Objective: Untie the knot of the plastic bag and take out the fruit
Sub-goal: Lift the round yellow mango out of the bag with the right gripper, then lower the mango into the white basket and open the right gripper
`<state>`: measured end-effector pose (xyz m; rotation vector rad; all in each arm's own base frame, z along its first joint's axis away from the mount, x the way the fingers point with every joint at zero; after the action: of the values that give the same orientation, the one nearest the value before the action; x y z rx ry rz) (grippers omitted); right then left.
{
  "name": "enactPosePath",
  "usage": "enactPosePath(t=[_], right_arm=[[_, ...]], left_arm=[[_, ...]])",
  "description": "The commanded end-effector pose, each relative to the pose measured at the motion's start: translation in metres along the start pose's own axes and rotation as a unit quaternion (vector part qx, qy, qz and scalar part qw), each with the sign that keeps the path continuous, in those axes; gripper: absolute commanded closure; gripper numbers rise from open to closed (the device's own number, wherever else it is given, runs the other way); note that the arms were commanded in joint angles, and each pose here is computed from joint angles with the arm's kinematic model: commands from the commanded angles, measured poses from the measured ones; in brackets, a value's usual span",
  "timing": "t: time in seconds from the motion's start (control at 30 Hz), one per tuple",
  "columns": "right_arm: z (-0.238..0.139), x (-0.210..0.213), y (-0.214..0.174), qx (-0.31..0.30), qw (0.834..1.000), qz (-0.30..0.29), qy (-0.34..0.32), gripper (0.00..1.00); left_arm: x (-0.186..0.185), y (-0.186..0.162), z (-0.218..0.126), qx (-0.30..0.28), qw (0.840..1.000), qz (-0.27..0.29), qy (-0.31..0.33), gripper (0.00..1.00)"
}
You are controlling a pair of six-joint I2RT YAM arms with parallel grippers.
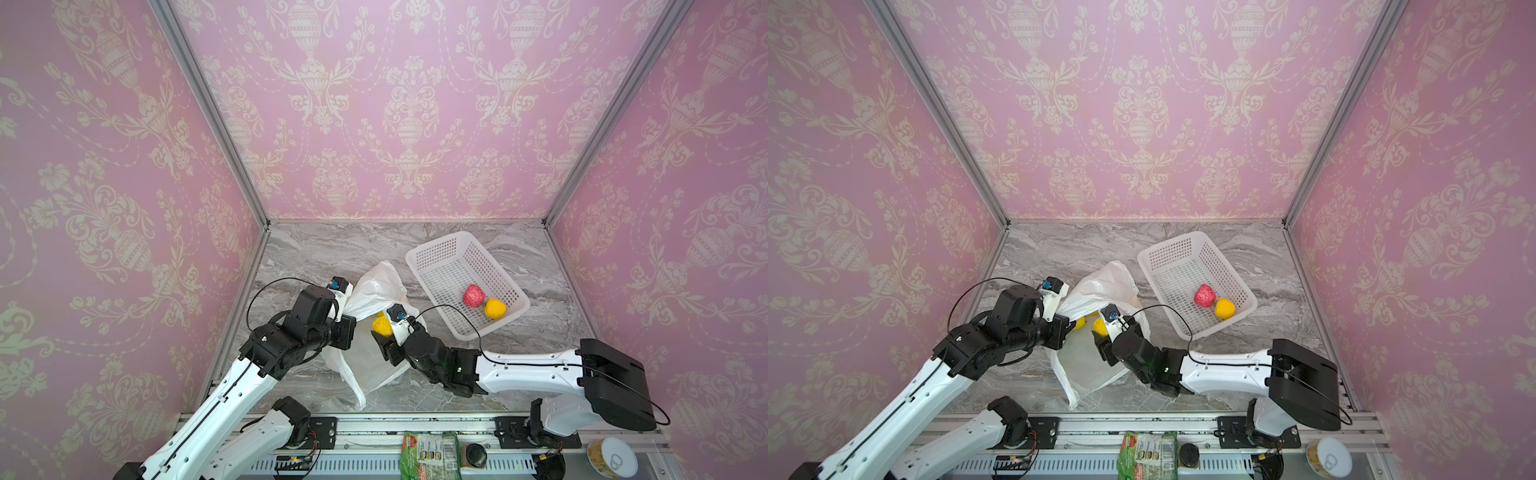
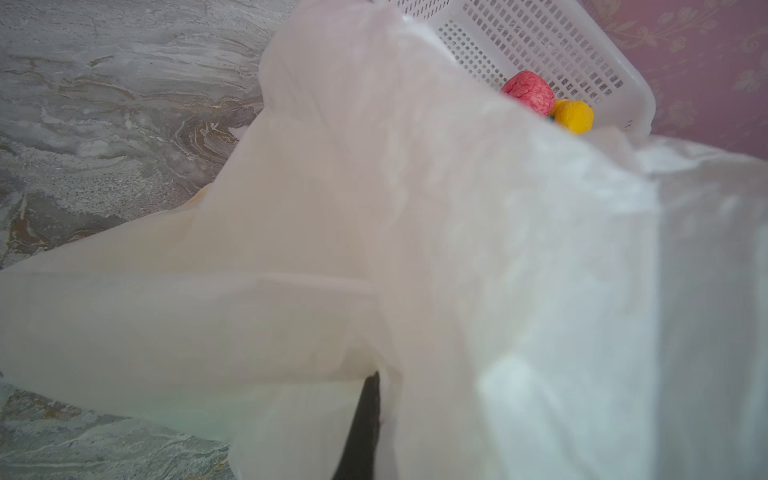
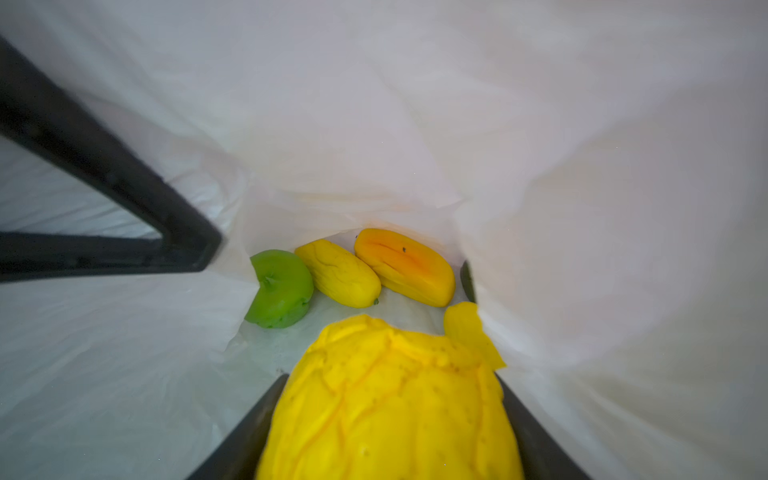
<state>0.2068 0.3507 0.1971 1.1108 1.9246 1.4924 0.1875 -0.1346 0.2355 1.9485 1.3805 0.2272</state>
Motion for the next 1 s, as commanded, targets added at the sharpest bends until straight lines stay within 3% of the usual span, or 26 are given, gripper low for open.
enactPosePath(t=[0.0, 0.3, 0.5, 0.67, 0.83, 0.97], right_arm=[[-0.016, -0.03, 0.016, -0.042, 0.996, 0.0, -0.073, 0.5], [-0.06, -0.062, 0.037, -0.094, 0.992, 0.022, -0.079, 0.52], [-0.109, -0.098, 0.053, -0.154, 0.983, 0.07, -0.068, 0.52], [-0.139, -0.145, 0.049, -0.183, 0.969, 0.111, -0.121, 0.54], [-0.139, -0.191, 0.036, -0.15, 0.957, 0.138, -0.208, 0.54], [-0.12, -0.22, 0.023, -0.081, 0.95, 0.159, -0.256, 0.55]], left_arm=[[0.002, -0.003, 0.001, 0.006, 1.0, -0.004, 0.009, 1.0], [0.002, -0.004, 0.001, 0.006, 1.0, -0.004, 0.009, 1.0], [0.003, -0.004, 0.002, 0.008, 1.0, -0.005, 0.01, 1.0], [0.003, -0.004, 0.002, 0.007, 1.0, -0.005, 0.011, 1.0], [0.003, -0.004, 0.003, 0.009, 1.0, -0.005, 0.012, 1.0], [0.003, -0.004, 0.003, 0.009, 1.0, -0.005, 0.012, 1.0]])
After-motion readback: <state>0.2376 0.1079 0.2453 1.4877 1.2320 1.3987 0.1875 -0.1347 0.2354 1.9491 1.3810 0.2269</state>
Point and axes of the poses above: each gripper's point midway between its finger pads, its own z axis out along the fingers, its own x axis along the line the jaws close on, y = z × x, the point moved 3 cm from there along -z, back along the fingers, and after that the axes turned 4 degrees about z, right-handed, at the moved point
